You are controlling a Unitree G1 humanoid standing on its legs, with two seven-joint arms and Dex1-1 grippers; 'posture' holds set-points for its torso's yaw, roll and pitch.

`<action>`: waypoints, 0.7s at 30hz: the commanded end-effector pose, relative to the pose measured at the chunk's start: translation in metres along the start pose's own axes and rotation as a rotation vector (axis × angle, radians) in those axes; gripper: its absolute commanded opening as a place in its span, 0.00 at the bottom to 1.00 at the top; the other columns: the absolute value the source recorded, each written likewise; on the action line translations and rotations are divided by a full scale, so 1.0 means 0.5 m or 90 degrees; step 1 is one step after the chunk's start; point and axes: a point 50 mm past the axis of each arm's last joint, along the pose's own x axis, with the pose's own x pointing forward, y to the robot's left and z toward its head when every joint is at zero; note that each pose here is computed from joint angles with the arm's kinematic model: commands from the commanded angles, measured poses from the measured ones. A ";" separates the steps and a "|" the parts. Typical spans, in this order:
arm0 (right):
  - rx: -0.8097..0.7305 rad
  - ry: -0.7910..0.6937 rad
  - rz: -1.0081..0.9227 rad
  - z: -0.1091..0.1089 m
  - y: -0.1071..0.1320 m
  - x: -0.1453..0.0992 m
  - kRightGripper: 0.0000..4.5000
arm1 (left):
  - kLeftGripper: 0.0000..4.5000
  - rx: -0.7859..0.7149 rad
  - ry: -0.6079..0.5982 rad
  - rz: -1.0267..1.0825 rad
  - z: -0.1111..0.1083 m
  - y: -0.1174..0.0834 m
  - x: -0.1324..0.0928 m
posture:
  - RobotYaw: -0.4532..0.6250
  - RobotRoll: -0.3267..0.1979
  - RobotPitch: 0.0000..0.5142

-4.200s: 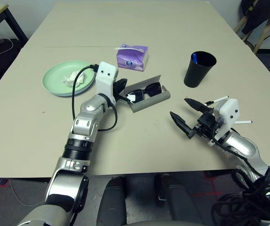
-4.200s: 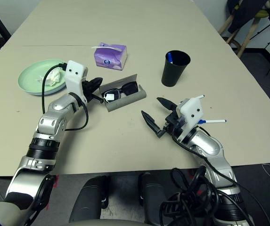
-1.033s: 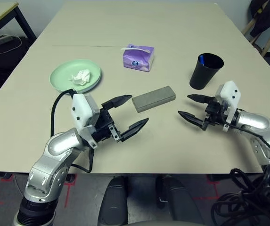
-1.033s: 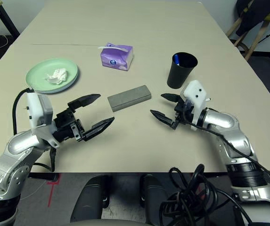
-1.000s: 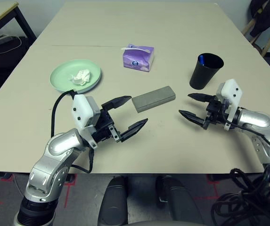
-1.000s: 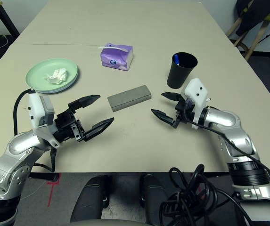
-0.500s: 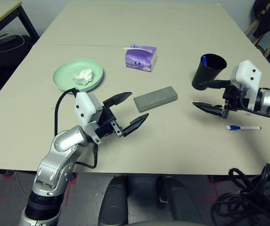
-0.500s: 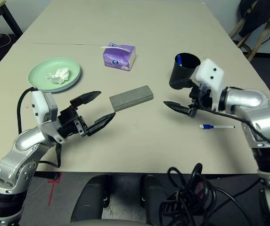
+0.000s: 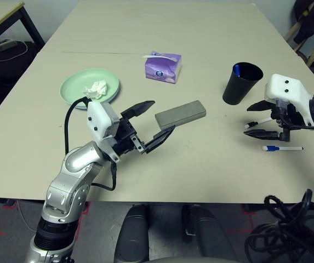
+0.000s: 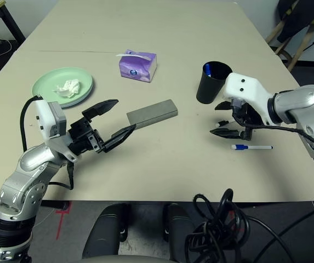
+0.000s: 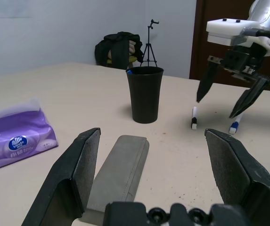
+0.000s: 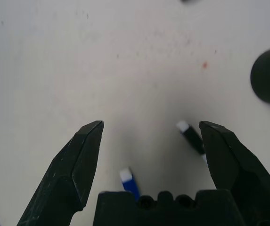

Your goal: Organize and tidy the items on the table.

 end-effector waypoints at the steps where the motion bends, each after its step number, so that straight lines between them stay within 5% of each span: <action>1: -0.012 0.048 0.027 -0.012 0.001 -0.005 1.00 | 1.00 -0.011 0.009 -0.003 -0.007 -0.002 0.001 | 0.50 0.62 0.26; 9: -0.074 0.133 0.070 -0.036 0.005 0.009 1.00 | 1.00 -0.012 0.013 -0.002 -0.007 -0.001 0.000 | 0.50 0.62 0.27; 21: -0.191 0.177 0.130 -0.006 -0.014 0.028 1.00 | 1.00 -0.010 0.015 -0.008 -0.004 0.000 0.003 | 0.49 0.62 0.30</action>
